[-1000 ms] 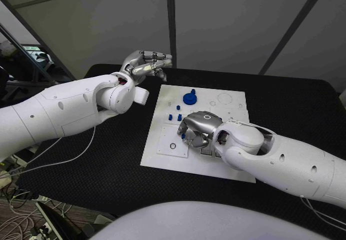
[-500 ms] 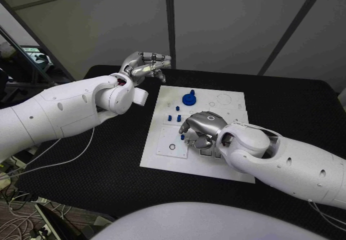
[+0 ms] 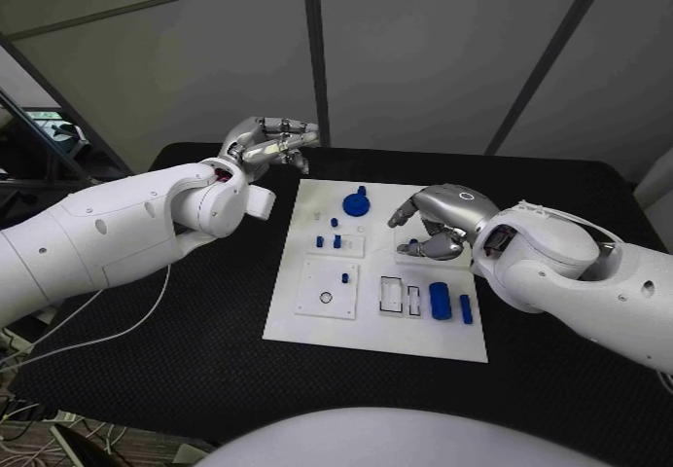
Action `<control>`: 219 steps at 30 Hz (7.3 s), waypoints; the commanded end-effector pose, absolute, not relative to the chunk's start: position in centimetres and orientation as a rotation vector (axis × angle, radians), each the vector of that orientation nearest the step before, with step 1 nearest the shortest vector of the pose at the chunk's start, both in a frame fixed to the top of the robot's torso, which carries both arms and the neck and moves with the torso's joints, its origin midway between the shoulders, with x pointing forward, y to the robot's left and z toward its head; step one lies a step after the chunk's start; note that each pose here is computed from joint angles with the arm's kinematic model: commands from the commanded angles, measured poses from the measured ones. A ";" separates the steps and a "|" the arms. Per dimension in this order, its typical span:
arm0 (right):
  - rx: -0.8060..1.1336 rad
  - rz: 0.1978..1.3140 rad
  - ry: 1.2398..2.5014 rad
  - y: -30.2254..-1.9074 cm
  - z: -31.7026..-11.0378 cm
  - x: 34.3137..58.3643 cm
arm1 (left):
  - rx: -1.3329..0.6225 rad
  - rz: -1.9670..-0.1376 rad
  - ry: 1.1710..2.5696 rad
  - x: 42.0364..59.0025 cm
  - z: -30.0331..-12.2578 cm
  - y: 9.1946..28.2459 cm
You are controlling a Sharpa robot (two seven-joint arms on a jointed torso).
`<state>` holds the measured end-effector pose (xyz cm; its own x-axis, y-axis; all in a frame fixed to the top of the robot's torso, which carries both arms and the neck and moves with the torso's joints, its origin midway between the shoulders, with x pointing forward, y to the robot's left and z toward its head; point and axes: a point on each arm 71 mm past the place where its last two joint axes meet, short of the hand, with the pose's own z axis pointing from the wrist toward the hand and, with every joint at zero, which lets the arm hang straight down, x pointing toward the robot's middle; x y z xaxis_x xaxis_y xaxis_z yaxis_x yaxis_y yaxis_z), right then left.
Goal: Assemble the parts on the task board
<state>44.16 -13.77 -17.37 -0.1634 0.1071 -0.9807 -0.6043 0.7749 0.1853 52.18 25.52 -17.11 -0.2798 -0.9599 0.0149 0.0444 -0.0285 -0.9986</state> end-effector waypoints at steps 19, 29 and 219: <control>-0.435 0.471 1.803 -16.3 -19.1 46.0 | -1.027 -1.484 1.356 52.1 -16.9 25.0; -0.435 0.495 1.780 -15.4 -19.3 46.3 | -1.026 -1.486 1.356 52.1 -16.9 25.1; -0.650 0.881 1.669 -2.1 -23.8 38.7 | -1.042 -1.509 1.419 52.5 -17.5 23.5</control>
